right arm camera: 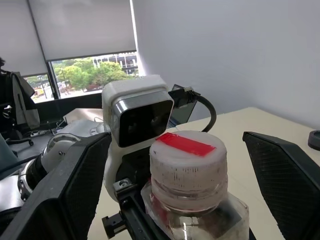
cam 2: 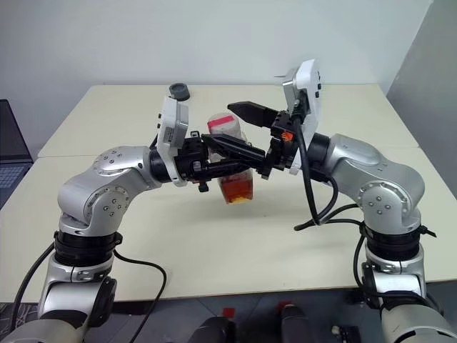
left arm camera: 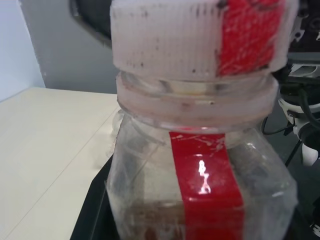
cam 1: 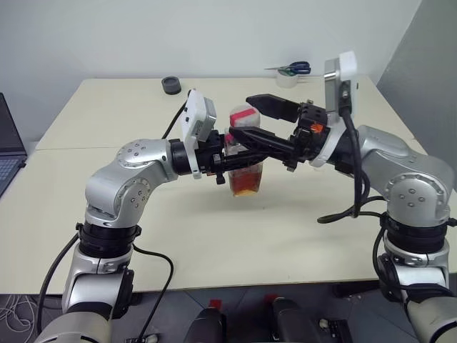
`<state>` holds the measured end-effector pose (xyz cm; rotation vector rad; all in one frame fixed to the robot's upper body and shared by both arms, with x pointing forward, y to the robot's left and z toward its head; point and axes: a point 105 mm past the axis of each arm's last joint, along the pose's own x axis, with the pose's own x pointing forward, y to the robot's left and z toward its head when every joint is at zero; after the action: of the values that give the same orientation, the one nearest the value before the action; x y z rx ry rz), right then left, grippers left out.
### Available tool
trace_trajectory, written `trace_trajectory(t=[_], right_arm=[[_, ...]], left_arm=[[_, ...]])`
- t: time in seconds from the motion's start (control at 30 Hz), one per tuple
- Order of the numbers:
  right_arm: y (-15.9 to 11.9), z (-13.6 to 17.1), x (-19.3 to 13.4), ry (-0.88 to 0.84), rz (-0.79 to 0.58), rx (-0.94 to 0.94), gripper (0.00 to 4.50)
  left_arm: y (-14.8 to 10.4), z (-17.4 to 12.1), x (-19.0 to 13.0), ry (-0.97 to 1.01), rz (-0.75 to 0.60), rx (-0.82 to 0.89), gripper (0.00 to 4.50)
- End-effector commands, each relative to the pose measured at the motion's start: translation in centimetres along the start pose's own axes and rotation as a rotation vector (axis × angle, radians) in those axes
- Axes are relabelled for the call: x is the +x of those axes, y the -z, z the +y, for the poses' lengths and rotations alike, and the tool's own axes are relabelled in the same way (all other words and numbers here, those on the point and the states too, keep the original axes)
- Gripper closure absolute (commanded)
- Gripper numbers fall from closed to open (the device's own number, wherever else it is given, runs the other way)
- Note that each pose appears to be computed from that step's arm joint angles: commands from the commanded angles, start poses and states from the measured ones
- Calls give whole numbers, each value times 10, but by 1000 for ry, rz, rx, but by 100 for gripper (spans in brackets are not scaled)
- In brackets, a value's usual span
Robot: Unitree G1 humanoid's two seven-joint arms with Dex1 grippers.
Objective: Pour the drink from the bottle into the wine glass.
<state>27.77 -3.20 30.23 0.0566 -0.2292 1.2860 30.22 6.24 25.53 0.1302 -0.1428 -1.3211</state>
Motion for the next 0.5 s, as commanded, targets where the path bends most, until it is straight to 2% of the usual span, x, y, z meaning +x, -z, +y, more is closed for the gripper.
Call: trace_trajectory(t=[0.03, 0.07, 0.27, 0.5], right_arm=[[-14, 4, 3, -28, -47, -59, 42], [-15, 4, 4, -31, -51, -59, 64], [-20, 2, 4, -26, -76, -52, 270], [-27, -8, 3, 45, -96, -113, 280]], left_arm=[[-14, -3, -1, 3, -27, 61, 276], [-14, -3, -2, 2, -27, 61, 276], [-13, -2, -3, -4, -24, 60, 276], [-13, -3, -2, 0, -26, 56, 276]])
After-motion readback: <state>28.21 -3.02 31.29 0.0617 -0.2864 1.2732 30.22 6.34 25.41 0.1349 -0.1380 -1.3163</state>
